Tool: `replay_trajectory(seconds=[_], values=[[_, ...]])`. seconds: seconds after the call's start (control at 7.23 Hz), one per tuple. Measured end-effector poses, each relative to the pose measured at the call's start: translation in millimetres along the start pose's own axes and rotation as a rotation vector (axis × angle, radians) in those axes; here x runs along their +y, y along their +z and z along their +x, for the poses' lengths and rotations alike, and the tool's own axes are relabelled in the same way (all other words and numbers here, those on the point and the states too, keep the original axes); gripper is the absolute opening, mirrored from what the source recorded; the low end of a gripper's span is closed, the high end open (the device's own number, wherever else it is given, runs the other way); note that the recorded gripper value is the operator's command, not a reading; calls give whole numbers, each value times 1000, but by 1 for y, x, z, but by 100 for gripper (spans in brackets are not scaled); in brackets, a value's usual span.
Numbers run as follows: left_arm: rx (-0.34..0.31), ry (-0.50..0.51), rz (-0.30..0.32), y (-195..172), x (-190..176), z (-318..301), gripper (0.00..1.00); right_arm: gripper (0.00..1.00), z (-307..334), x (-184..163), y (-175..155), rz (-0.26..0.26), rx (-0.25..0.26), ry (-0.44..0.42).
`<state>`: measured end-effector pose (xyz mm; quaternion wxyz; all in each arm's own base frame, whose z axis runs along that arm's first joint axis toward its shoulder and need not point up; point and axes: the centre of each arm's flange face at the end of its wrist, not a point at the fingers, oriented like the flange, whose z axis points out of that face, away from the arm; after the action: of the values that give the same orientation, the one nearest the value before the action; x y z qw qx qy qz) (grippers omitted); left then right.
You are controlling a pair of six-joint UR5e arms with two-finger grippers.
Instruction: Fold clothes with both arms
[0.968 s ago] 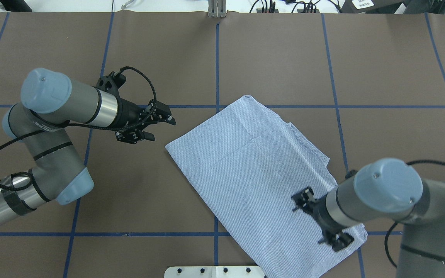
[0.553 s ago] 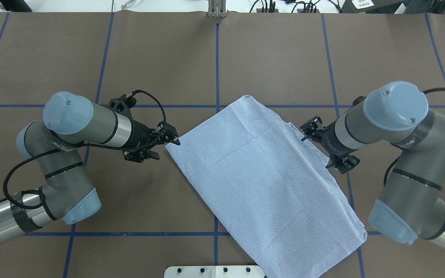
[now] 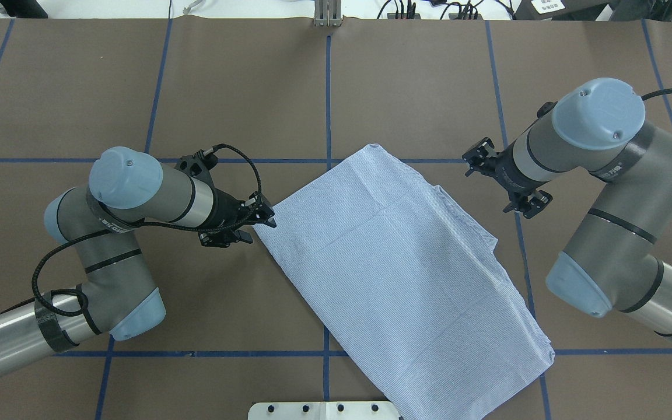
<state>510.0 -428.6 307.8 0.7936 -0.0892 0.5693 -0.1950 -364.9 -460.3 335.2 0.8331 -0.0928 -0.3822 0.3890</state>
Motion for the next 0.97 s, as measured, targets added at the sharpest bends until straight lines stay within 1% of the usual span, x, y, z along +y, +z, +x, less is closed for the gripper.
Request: replay_trajectory(seconds=[0.28,0.41,0.55,0.69,0.83,0.97], values=[[-8,-2,20,7,-5,-1,56,100,-5,-6,13,12,19,7],[-12,-2,26,11,-6,0,55,100,-5,-9,20,26,28,11],[-15,-3,32,14,-8,0,52,100,-7,-12,26,39,34,13],[-19,-4,39,17,-10,-1,51,100,-10,-13,30,46,38,15],[-22,-5,45,20,-12,-1,47,100,-13,-13,33,50,40,17],[-26,-6,50,22,-14,-2,36,100,-16,-13,34,51,41,18]])
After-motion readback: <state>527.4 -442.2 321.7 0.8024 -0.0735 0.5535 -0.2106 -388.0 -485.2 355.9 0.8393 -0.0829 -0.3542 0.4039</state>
